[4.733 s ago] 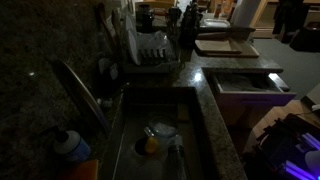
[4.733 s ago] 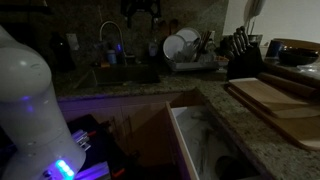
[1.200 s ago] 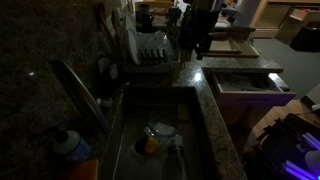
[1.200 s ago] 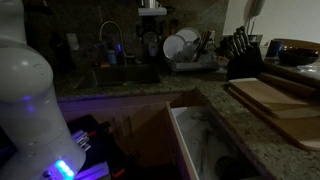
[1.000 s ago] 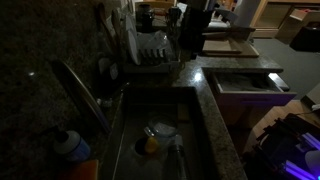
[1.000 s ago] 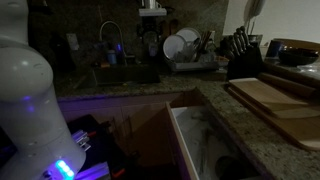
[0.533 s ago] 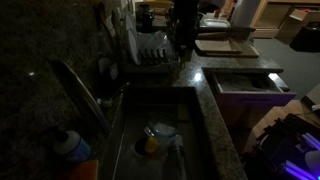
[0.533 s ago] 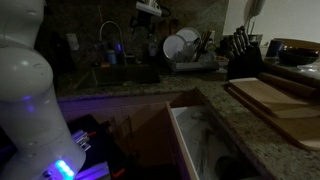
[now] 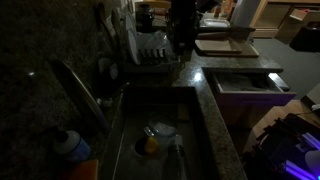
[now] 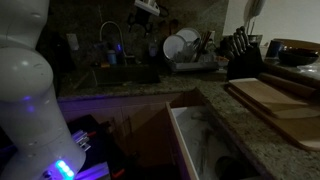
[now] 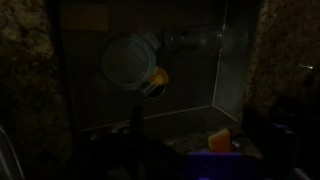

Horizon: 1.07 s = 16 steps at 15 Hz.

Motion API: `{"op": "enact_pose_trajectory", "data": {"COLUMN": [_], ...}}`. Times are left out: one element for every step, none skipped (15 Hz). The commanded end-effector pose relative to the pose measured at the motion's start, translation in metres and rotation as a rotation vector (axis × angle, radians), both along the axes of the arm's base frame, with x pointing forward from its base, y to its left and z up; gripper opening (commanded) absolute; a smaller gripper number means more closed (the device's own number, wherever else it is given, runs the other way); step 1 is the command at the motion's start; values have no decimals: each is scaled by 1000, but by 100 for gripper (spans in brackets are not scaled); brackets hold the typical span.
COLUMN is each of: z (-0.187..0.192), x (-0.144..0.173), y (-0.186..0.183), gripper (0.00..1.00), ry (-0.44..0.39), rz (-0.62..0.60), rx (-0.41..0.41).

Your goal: Pick up the yellow sponge from the sink

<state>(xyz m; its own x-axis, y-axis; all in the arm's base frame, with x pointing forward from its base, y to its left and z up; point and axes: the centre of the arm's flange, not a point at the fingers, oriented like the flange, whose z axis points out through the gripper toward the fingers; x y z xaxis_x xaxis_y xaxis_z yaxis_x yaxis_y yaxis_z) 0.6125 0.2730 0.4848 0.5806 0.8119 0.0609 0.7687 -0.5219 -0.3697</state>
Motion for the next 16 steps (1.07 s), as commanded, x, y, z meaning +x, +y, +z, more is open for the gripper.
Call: {"op": "enact_pose_trajectory", "data": {"z": [-57,-72,-88,-102,-119,-132,-150,-165,-178,-195,-212,-225,-236,-243,-250,-254], "x": [26,28,29,28,26,25,21,19,17,15,9,5,-2,-9,-14,-19], "y": [35,47,57,65,72,80,86,91,96,101,104,106,105,104,103,98], "gripper": [100,100,100,100,100,100,100,100,100,100,100,100,100,100,100,100], "ry": [90,131,166,201,219,245,275,290,307,331,355,376,390,403,420,445], "rz": [101,125,123,112,85,43,-1,-33,-74,-116,-145,-181,-211,-244,-272,-301], "rx": [133,162,156,137,93,46,-15,-44,-71,-121,-166,-209,-258,-304,-352,-393]}}
